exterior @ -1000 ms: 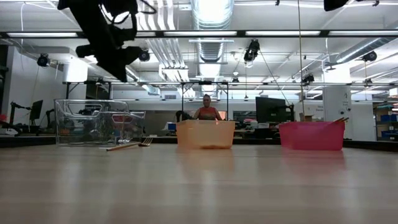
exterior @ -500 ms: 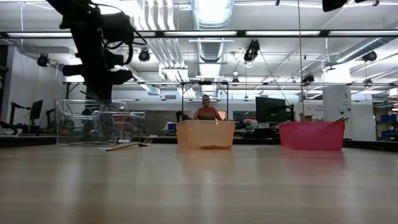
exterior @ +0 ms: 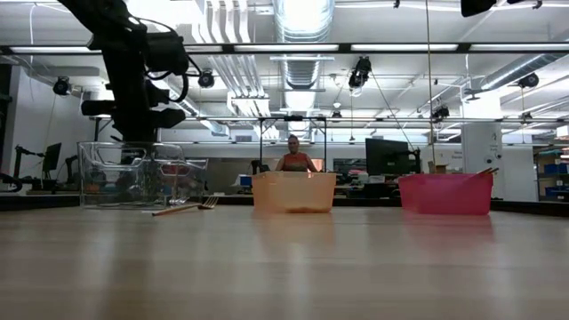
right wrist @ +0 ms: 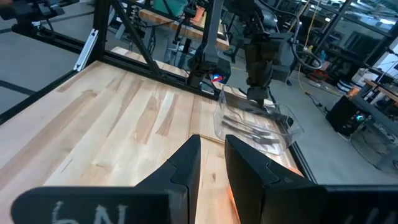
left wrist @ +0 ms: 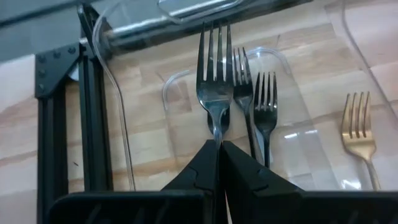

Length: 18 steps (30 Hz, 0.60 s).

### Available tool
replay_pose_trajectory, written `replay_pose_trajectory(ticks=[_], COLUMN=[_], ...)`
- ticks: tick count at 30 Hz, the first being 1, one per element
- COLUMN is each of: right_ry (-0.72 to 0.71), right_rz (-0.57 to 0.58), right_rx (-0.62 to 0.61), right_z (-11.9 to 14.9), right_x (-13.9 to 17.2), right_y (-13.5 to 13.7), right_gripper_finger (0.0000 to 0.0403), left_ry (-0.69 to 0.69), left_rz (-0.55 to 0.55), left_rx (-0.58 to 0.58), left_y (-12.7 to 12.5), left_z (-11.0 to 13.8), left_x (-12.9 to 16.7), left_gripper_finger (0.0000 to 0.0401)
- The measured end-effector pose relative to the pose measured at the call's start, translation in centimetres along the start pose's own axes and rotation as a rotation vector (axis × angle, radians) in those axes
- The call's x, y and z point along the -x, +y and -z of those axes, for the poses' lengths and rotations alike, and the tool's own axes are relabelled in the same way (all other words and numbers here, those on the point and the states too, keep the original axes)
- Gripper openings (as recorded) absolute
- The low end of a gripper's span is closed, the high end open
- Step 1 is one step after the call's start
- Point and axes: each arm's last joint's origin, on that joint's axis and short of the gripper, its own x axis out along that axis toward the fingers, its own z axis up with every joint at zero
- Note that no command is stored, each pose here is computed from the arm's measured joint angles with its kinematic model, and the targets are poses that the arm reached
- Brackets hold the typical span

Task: Sort silverware by color (type)
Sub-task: Put the black fork into the transparent bin

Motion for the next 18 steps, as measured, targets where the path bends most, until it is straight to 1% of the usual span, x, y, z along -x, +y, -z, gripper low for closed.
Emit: replay_pose_trajectory(ticks=[10, 18], right_ry=[0.0, 0.005], right_rz=[0.0, -0.001], right_rx=[0.0, 0.002], right_z=[0.0, 0.05], right_x=[0.0, 0.0], right_y=[0.0, 0.01], right_gripper_finger=[0.0066, 0.0066], left_ry=[0.008, -0.003], left_rz=[0.005, 0.014], left_rx=[0.026, 0.079], left_y=[0.18, 0.08], left_z=[-0.16, -0.29], left_x=[-0.17, -0.17], left_gripper_finger=[0.0, 0.0])
